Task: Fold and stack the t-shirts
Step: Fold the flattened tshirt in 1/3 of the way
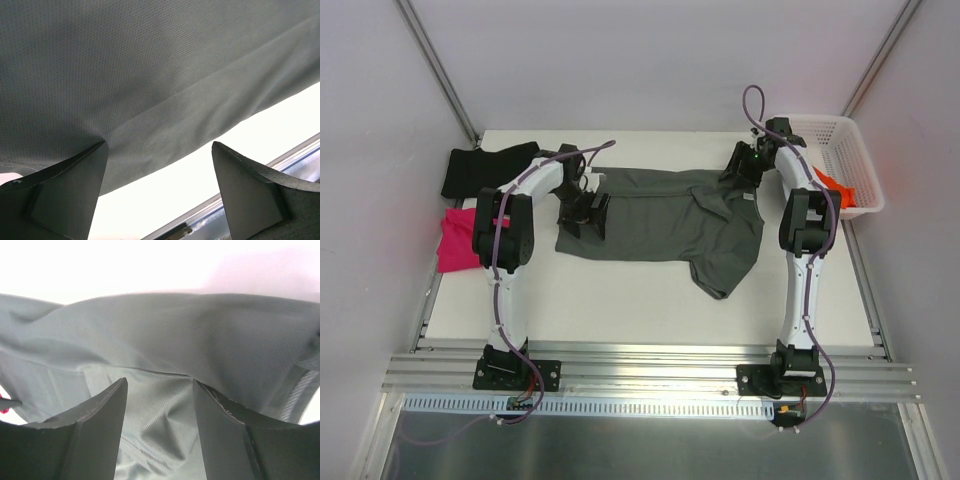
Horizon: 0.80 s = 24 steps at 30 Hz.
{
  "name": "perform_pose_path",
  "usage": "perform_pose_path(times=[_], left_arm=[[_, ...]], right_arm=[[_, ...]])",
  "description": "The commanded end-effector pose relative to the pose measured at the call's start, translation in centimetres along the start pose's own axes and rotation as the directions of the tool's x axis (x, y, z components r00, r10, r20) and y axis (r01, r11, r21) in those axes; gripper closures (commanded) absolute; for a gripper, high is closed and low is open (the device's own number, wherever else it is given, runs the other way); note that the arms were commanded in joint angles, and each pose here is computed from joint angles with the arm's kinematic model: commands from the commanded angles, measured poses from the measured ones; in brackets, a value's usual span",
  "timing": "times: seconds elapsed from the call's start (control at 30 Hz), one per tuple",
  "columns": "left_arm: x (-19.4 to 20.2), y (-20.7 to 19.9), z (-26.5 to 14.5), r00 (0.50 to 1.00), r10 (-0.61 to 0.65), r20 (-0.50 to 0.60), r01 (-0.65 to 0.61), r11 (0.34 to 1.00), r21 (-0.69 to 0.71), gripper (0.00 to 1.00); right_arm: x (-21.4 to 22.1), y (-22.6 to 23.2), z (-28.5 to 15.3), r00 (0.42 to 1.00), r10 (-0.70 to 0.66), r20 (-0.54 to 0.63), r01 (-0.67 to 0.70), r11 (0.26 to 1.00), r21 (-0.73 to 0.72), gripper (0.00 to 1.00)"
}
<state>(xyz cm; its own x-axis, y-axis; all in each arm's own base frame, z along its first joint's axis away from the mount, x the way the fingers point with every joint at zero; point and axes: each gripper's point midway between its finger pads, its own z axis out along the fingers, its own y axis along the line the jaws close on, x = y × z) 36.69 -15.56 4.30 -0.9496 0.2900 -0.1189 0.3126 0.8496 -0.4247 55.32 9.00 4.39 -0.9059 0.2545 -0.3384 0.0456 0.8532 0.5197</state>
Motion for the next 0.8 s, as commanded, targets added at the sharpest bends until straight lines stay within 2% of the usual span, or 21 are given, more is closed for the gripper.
perform_pose_path(times=[0.0,0.23,0.47,0.6,0.77], left_arm=[[0.6,-0.6,-1.2,1.0,-0.001,-0.002,0.001,1.0,-0.023,0.15],[1.5,0.8,-1.2,0.999,-0.023,-0.029,0.021,0.998,-0.066,0.15],[1.9,1.8,-1.5,0.999,-0.032,-0.034,0.028,0.995,-0.1,0.16],[0.0,1.5,-2.6,1.0,-0.008,0.021,0.01,0.994,-0.107,0.15],[-1.3,1.9,-3.9,0.998,0.027,0.063,-0.017,0.99,-0.143,0.14]], right_arm=[[-3.5,-0.4,-1.4,0.995,0.008,0.102,-0.01,1.0,0.014,0.41],[-7.1,-1.9,-1.7,0.979,0.0,0.202,-0.005,1.0,0.025,0.39],[-7.1,-2.0,-2.5,0.979,-0.024,0.202,0.015,0.999,0.047,0.38],[-6.1,-0.6,-4.2,0.982,-0.036,0.185,0.031,0.999,0.029,0.38],[-5.8,0.0,-8.5,0.973,-0.112,0.203,0.096,0.991,0.091,0.37]])
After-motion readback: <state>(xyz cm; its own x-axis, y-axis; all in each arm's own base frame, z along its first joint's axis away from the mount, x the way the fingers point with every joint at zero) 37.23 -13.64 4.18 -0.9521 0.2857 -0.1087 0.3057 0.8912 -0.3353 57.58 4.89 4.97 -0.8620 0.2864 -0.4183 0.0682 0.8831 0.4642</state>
